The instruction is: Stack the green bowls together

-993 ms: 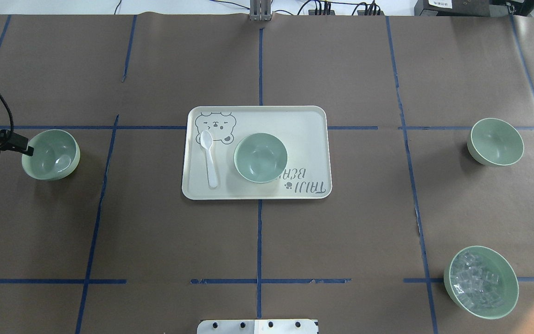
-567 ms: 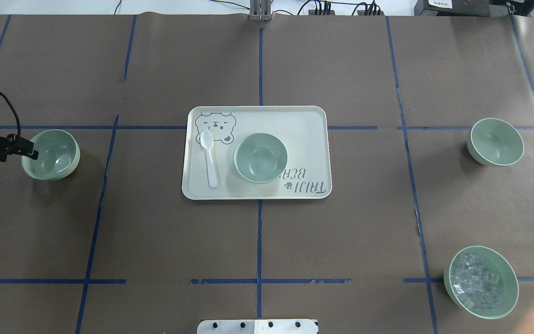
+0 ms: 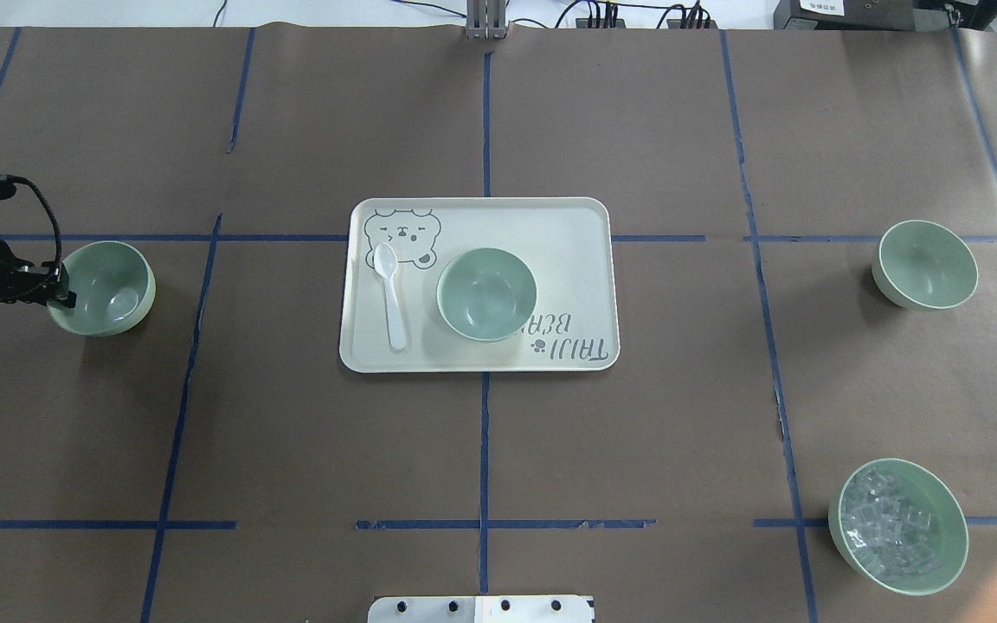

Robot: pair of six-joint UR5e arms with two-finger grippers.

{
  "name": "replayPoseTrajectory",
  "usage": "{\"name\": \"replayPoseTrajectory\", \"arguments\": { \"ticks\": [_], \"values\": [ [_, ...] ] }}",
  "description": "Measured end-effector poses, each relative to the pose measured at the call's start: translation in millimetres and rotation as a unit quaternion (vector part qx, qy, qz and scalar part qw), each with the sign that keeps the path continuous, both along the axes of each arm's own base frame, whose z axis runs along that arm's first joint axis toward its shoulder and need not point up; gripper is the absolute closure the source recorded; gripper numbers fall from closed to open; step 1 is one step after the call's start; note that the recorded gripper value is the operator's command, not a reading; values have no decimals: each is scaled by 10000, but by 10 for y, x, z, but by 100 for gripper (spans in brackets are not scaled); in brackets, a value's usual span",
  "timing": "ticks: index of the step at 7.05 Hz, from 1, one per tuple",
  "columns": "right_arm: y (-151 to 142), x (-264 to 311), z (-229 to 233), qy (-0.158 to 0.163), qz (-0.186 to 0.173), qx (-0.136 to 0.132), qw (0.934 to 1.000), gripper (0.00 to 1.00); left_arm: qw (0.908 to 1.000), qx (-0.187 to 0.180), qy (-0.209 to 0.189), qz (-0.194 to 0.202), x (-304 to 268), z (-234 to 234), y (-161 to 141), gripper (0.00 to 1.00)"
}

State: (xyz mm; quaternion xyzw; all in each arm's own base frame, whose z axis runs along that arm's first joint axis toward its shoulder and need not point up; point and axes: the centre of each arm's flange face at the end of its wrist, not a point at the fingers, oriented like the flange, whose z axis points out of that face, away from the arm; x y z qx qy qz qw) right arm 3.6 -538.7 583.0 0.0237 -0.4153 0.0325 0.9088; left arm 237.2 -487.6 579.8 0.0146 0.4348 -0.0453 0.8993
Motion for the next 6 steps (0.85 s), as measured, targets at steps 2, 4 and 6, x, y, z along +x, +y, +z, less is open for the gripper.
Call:
{"name": "replayPoseTrajectory", "arguments": {
  "ticks": [2,4,6],
  "values": [
    [16,-258,49,-103,183,-52,9998,0,10000,17,63,-24,1,-108,11,100],
    [26,-414,52,-126,151,-97,9998,0,9998,47,159,-62,-45,-427,42,100],
    [32,-535,63,-78,111,-147,9998,0,9999,-90,109,-99,-54,-885,48,100]
  ]
}}
